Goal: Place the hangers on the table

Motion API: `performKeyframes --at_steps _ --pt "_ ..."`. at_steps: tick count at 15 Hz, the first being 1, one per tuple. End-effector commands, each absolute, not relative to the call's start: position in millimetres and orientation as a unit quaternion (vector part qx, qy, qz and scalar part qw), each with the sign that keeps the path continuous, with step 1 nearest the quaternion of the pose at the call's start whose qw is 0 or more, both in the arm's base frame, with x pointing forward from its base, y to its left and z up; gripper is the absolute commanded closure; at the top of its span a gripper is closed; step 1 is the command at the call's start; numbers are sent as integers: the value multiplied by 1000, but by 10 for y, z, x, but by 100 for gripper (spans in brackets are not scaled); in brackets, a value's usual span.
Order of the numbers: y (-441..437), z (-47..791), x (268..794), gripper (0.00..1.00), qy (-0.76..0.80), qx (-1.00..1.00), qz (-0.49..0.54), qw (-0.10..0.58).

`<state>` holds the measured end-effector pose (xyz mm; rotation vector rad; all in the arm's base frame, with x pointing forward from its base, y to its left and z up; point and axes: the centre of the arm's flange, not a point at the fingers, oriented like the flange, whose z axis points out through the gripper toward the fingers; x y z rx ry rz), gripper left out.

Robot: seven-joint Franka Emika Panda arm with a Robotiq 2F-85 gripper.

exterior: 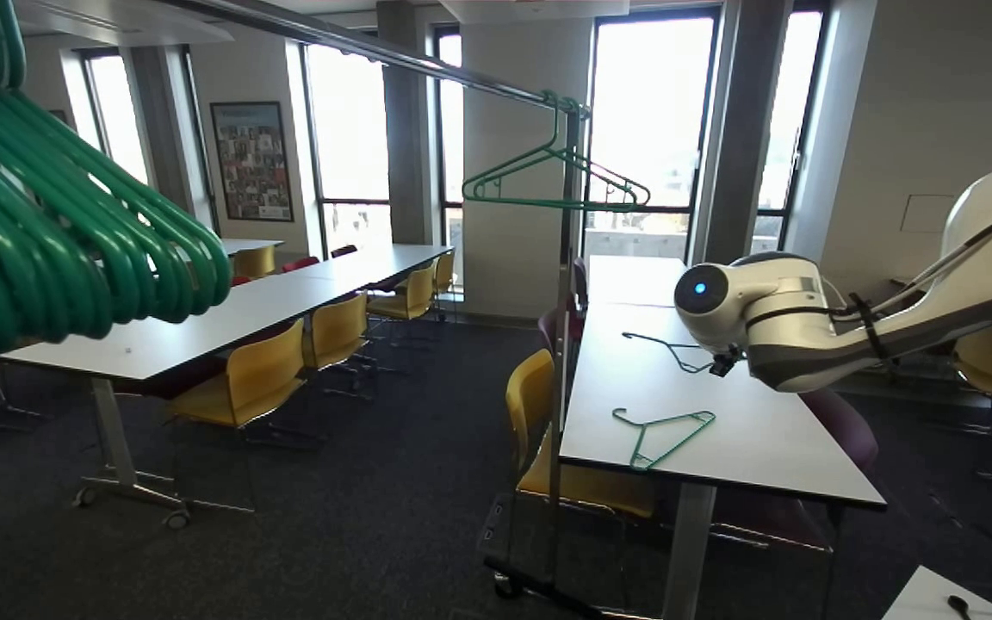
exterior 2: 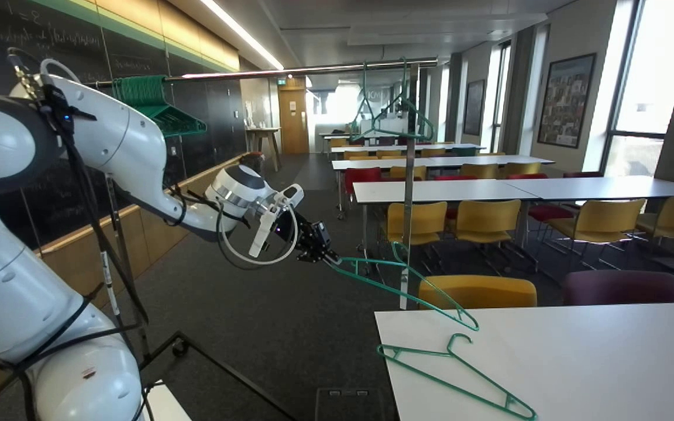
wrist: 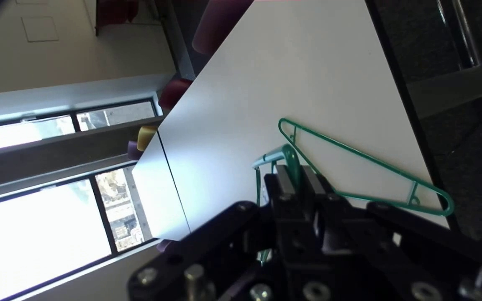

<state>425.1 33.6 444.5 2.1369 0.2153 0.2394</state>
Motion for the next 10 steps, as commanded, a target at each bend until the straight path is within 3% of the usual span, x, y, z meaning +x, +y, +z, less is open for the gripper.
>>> performKeyframes --at_steps 1,6,10 --pt "203 4193 4608 98 45 859 79 504" --pt "75 3802 4853 98 9 849 56 526" --pt "53 3584 5085 98 -13 865 57 498"
